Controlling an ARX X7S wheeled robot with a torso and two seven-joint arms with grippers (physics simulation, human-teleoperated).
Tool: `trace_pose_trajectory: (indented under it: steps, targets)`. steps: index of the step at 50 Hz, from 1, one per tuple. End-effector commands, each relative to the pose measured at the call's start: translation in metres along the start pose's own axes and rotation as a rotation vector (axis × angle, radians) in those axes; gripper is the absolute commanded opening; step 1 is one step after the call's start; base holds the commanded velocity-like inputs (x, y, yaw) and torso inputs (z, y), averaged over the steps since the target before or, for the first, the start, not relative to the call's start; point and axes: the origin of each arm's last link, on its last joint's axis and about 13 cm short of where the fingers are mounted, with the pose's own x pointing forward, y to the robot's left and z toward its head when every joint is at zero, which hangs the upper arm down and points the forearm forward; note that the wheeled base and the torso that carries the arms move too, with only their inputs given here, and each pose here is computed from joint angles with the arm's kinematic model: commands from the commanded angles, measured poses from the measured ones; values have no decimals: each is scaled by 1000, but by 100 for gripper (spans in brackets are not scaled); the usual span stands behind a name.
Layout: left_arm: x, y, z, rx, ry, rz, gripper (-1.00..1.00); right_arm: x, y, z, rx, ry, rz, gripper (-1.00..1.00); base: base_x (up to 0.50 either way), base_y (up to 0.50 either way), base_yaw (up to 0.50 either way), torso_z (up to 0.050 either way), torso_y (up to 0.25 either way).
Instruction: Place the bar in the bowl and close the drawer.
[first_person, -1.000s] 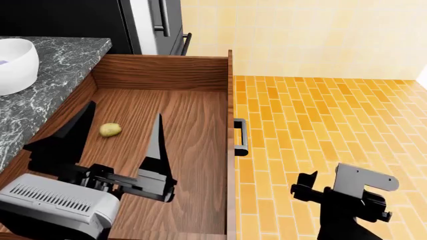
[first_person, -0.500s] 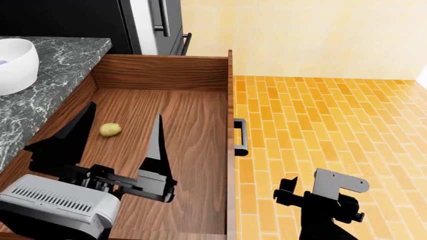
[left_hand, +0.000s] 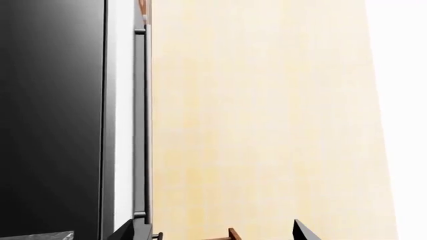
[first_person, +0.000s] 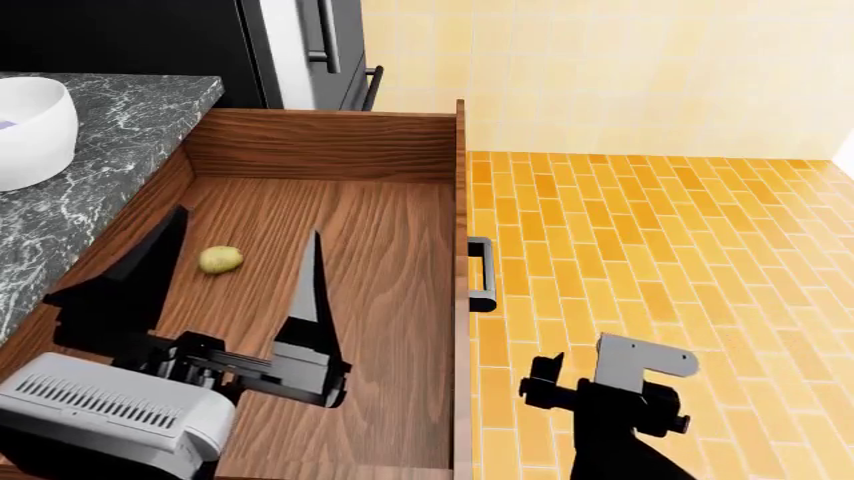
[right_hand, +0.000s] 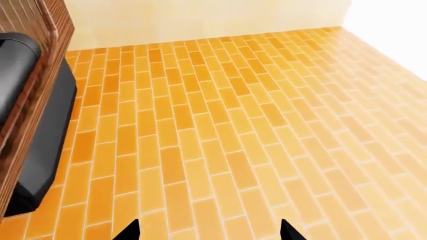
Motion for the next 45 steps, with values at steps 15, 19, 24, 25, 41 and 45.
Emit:
trace_pose_trajectory:
  steps: [15, 19, 24, 25, 41, 45]
  targets:
    - [-2, 1, -1, -2, 1, 10, 100, 8, 26, -11, -11, 30, 102, 100, 0, 0, 0, 0, 0]
    - [-2, 2, -2, -1, 2, 13, 100, 8, 29, -14, -15, 38, 115, 100, 0, 0, 0, 0, 0]
    - [-2, 2, -2, 0, 5, 16, 100, 9, 33, -17, -17, 47, 131, 100, 0, 0, 0, 0, 0]
    - [-2, 2, -2, 1, 5, 16, 100, 9, 33, -17, -17, 48, 133, 100, 0, 0, 0, 0, 0]
    - [-3, 3, -4, 2, 9, 18, 100, 8, 42, -24, -28, 69, 181, 100, 0, 0, 0, 0, 0]
    - [-2, 3, -5, 2, 11, 20, 100, 6, 46, -24, -36, 72, 203, 100, 0, 0, 0, 0, 0]
